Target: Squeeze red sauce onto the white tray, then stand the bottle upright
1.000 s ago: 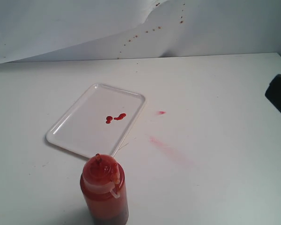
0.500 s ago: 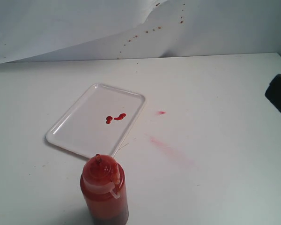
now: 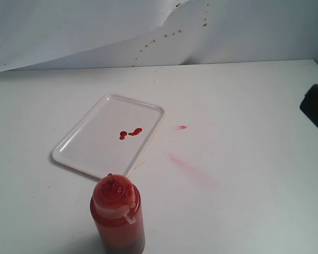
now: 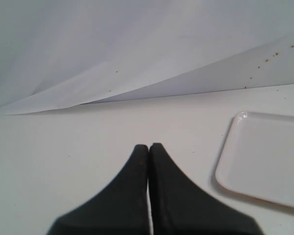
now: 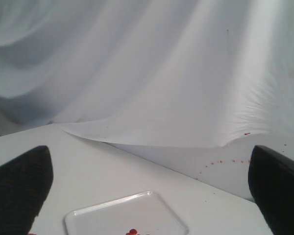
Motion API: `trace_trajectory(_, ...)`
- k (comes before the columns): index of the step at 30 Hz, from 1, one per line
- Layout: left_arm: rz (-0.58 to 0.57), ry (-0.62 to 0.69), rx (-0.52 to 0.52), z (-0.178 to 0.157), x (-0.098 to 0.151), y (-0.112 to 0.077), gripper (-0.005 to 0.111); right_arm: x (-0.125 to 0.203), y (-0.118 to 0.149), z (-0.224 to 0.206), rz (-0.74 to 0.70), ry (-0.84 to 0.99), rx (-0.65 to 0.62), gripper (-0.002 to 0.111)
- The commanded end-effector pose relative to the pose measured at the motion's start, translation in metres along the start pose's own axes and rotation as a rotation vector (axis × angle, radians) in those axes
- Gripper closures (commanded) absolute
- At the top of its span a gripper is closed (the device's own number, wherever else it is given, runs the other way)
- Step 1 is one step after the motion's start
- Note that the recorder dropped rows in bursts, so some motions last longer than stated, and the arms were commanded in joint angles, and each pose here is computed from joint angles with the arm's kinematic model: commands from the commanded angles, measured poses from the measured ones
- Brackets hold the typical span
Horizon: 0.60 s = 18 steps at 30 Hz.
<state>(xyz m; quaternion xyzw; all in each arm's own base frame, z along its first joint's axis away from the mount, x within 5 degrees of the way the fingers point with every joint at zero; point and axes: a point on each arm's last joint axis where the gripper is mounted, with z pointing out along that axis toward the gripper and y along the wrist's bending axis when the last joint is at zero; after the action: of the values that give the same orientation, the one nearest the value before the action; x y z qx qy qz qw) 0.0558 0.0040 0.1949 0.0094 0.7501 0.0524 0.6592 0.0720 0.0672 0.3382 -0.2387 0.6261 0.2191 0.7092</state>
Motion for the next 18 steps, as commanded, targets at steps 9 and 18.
trace_trajectory(9, 0.007, -0.007, -0.005, 0.0, 0.0, 0.0, 0.107, 0.01, -0.03, 0.013, 0.018, 0.062, 0.245, 0.003)
trace_trajectory(18, 0.007, -0.007, -0.005, 0.0, 0.0, 0.0, 0.107, 0.033, -0.02, 0.01, -0.214, 0.335, 0.09, 0.003)
